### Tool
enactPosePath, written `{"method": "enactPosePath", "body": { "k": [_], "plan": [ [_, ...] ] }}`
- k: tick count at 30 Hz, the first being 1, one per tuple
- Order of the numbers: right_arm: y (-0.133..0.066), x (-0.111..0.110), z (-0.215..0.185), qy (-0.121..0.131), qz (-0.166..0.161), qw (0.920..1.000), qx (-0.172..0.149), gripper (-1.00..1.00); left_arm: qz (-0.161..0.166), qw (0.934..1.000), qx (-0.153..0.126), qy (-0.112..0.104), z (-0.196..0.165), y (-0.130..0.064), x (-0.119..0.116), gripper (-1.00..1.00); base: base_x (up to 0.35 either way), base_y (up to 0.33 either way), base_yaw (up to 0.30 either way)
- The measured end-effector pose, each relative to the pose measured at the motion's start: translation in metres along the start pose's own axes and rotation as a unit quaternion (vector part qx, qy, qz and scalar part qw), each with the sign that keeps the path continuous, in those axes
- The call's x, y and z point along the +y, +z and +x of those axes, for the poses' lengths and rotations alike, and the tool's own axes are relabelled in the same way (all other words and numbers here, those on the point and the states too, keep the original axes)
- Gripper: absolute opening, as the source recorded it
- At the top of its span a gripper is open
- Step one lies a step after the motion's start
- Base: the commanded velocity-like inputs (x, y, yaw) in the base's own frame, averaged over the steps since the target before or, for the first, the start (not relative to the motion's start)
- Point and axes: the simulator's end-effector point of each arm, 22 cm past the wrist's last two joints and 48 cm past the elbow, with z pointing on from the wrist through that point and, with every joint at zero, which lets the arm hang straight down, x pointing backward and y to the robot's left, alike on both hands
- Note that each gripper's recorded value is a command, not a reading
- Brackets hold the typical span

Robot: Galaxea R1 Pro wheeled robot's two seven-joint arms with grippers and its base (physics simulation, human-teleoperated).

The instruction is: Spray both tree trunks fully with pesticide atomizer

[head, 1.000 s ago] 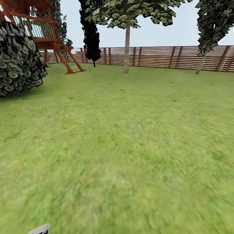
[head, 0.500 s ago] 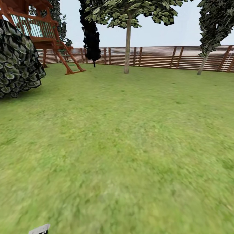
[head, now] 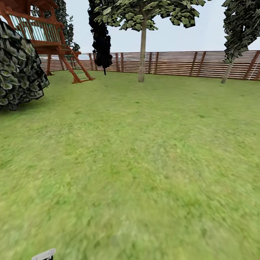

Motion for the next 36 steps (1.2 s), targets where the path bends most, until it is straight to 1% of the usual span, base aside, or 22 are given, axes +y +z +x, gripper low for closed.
{"method": "enactPosePath", "body": {
  "k": [36],
  "plan": [
    [0.0000, 0.0000, 0.0001, 0.000, 0.000, 1.0000, 0.000, 1.00, 0.000, 1.0000, -0.001, -0.001, -0.0003, 0.0001, -0.0011, -1.00, 0.335, 0.080, 0.000]
  ]
}}
